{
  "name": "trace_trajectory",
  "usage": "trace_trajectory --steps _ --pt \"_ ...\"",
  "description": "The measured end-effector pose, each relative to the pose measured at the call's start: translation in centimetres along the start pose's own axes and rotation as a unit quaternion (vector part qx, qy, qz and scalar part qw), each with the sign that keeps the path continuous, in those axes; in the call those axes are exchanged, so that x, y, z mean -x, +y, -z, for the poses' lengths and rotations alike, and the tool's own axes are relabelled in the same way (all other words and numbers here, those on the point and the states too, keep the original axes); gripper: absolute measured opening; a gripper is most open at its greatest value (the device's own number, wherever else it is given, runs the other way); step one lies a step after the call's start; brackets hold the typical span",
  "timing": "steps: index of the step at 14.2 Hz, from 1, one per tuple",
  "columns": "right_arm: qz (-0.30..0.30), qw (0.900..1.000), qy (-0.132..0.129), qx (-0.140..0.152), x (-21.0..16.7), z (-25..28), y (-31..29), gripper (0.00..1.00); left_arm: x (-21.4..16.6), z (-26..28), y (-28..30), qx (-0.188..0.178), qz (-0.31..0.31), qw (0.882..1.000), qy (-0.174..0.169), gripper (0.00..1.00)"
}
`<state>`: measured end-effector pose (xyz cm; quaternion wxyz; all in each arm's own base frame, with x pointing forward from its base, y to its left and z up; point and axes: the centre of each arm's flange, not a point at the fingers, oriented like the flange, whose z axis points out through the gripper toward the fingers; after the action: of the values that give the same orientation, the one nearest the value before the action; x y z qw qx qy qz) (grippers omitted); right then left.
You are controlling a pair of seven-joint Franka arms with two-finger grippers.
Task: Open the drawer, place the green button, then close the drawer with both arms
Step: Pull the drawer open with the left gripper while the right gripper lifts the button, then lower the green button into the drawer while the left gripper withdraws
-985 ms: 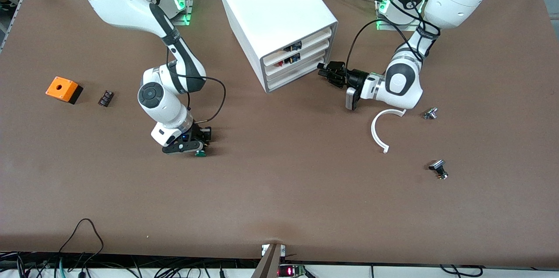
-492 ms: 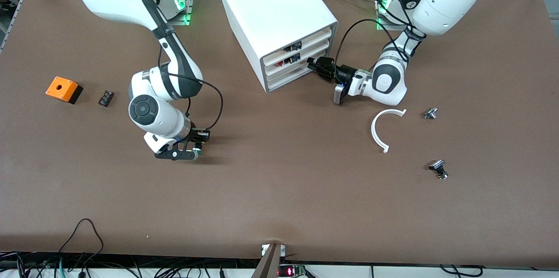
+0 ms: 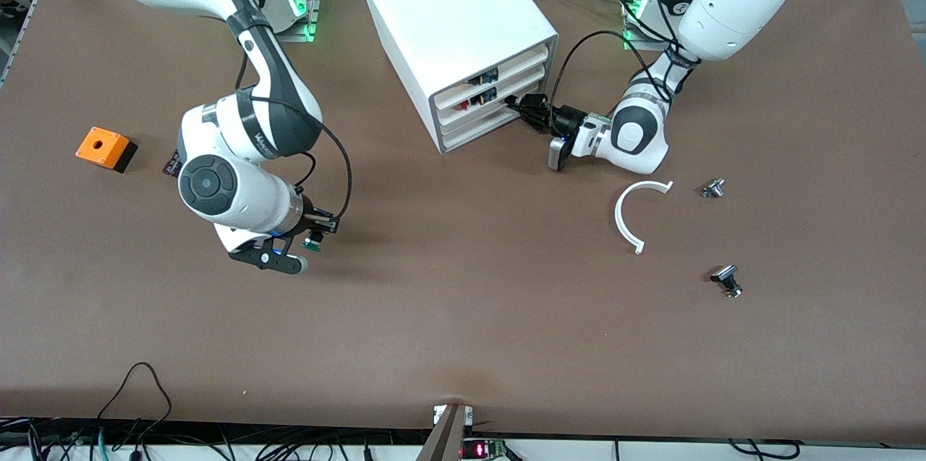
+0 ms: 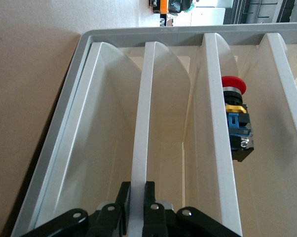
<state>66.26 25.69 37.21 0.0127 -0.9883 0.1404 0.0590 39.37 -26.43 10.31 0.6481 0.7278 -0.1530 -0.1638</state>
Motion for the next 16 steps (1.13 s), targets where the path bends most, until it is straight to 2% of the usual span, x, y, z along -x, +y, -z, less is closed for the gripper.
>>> trace_trajectory --steps 4,9,12,16 --pt "-0.054 0.998 0.021 -0.018 1.9 4.6 -3.4 0.42 -0.3 0.4 0.1 -0.001 -0.001 1.0 0.004 0.14" --pt "-0.125 0.991 0.038 -0.04 5.5 7.6 -8.1 0.42 -3.7 5.9 1.0 -0.032 0.001 0.999 0.016 0.14" --pt "-0.176 0.982 0.042 -0.055 7.9 8.4 -11.3 0.42 -5.6 9.8 1.9 -0.057 0.002 0.998 0.019 0.14" --pt "-0.252 0.963 0.045 -0.087 12.2 7.4 -17.1 0.42 -7.3 13.4 3.0 -0.084 0.015 0.996 0.021 0.14"
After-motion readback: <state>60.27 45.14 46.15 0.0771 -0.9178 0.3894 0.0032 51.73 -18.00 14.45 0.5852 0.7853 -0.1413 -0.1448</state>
